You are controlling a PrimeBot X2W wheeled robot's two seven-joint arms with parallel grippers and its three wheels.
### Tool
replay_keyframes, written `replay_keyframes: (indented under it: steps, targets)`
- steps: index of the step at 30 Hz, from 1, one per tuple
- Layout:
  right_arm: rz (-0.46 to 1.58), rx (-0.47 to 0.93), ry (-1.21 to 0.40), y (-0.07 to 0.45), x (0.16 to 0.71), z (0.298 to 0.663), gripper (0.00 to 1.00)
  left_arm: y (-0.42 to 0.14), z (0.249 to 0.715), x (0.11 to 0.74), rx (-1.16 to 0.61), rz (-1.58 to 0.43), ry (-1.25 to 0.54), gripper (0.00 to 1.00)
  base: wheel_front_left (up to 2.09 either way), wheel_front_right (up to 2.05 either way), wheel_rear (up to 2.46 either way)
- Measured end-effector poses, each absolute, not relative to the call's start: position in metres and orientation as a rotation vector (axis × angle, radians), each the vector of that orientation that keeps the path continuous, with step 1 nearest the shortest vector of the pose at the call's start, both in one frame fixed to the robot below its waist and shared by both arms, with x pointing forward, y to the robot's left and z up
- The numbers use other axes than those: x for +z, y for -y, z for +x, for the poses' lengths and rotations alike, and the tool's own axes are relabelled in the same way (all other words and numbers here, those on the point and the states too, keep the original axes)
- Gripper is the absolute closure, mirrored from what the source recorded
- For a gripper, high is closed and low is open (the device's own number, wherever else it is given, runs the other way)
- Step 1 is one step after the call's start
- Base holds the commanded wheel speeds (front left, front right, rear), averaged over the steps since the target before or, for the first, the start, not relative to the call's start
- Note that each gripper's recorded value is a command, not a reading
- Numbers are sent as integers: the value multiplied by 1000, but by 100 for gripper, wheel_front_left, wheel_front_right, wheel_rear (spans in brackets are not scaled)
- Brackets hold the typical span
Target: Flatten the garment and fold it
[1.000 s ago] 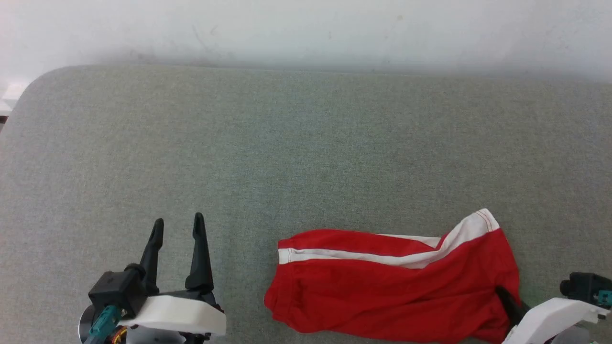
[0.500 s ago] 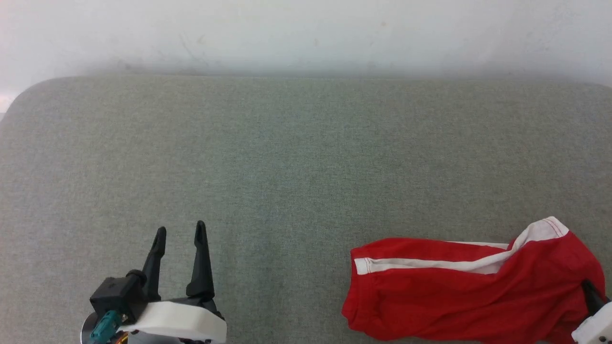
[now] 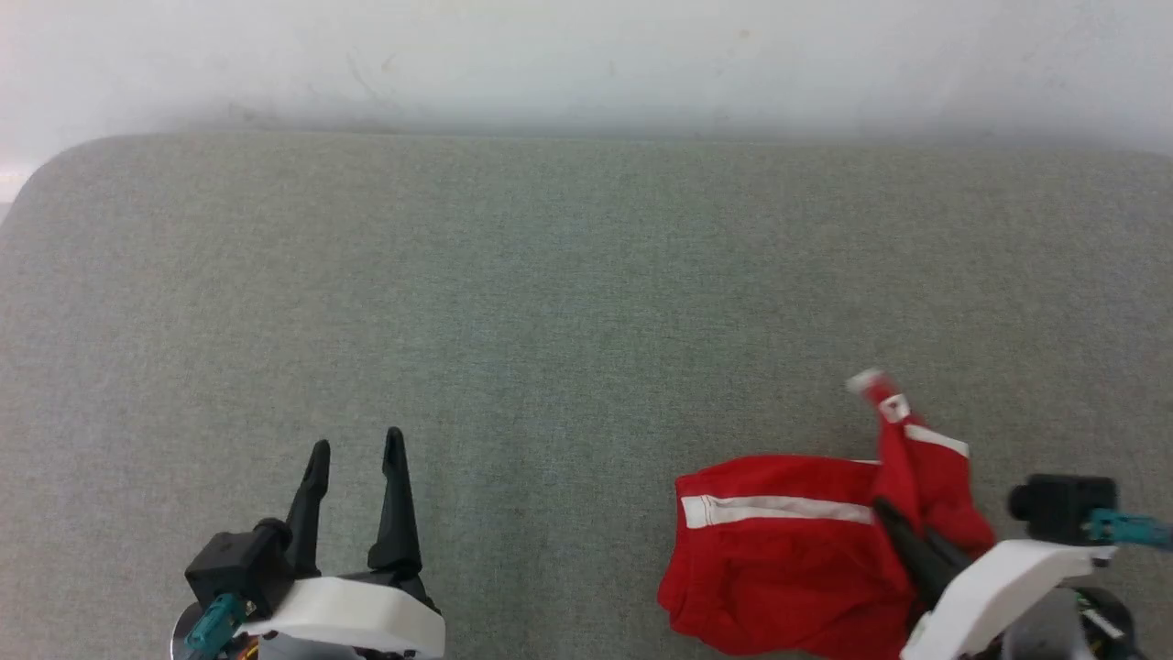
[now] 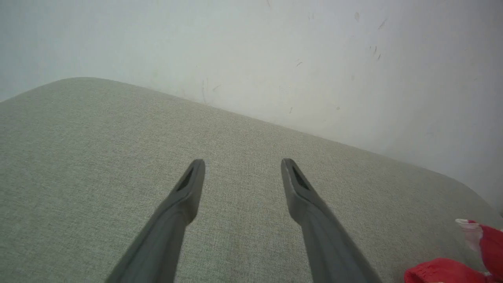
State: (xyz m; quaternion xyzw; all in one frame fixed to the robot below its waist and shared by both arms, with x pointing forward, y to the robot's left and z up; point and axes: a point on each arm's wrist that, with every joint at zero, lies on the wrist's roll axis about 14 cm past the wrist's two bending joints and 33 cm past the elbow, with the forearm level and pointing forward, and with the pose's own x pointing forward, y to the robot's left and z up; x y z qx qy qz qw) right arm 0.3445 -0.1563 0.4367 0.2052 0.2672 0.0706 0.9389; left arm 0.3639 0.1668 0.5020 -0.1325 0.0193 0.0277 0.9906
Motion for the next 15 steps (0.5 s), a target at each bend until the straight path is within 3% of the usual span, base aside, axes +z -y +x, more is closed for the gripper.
replay_keyframes:
  steps: [5, 15]
  targets:
    - [431, 305, -552, 106, 447, 342, 100, -171, 361, 499, 74, -275, -44, 0, 0, 0, 0]
    - [444, 471, -664, 49, 427, 329, 100, -183, 357, 494, 118, -285, -53, 0, 0, 0, 0]
